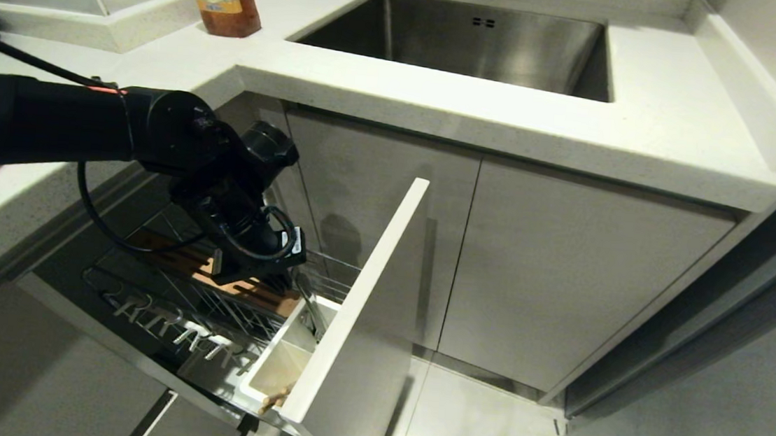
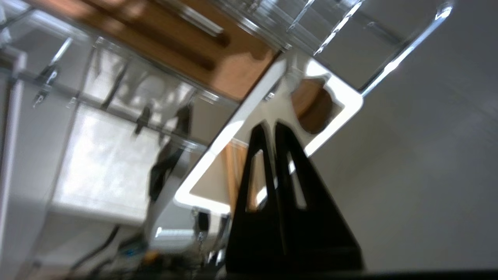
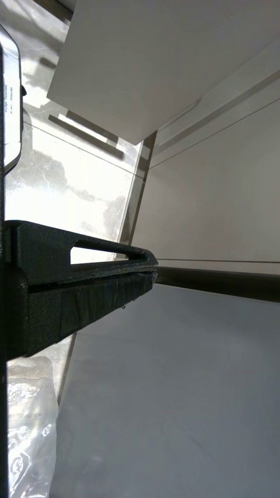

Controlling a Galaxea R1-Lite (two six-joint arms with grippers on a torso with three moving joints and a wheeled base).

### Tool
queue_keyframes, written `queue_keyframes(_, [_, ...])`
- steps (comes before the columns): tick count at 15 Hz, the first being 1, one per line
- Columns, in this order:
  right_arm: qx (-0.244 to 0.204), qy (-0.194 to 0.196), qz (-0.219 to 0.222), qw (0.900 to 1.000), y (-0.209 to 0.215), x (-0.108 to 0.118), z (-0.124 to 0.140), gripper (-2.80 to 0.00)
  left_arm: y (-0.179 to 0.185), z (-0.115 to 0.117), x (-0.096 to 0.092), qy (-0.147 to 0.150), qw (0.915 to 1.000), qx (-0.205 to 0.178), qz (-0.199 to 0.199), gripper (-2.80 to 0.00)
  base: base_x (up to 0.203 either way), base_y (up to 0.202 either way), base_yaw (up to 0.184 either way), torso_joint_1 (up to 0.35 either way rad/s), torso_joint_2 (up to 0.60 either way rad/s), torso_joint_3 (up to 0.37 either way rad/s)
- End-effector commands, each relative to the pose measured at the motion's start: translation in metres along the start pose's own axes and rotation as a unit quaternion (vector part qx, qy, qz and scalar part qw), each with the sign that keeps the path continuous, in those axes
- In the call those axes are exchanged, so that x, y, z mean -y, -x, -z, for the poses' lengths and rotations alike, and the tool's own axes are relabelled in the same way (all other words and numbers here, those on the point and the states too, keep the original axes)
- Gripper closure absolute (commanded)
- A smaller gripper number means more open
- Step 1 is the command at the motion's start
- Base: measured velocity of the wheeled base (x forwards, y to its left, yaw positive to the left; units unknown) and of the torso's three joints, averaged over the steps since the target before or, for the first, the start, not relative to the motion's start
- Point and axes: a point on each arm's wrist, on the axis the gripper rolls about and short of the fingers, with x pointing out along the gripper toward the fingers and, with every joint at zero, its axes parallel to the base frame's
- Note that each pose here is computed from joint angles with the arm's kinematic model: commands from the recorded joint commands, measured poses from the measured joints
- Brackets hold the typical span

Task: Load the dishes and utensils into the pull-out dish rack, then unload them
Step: Take the fork out of the cupboard

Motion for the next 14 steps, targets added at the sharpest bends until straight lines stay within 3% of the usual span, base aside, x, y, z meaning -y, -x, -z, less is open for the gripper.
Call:
queue_keyframes(1, [-0.001,0.0,-0.001,1.0,0.0,0.0,0.001,0.0,0.002,0.001,0.0,0.001,1.0,-0.001,-0.001,0.0,0.0,0.0,0.0,0.0,0.0,0.0])
queue_keyframes(8, [-0.001,0.0,0.0,1.0,0.0,0.0,0.0,0.0,0.015,0.003,0.001,-0.002,0.9999,0.013,0.008,0.0,0.0,0.0,0.0,0.0,0.0,0.0])
queue_keyframes(9, [-0.001,0.001,0.0,1.0,0.0,0.0,0.0,0.0,0.016,0.002,0.001,-0.001,0.9998,0.016,0.009,-2.8,0.0,0.0,0.0,0.0,0.0,0.0])
queue_keyframes(14, [-0.001,0.0,0.0,1.0,0.0,0.0,0.0,0.0,0.013,-0.008,0.0,0.008,0.9995,0.029,0.013,-2.8,0.0,0.0,0.0,0.0,0.0,0.0])
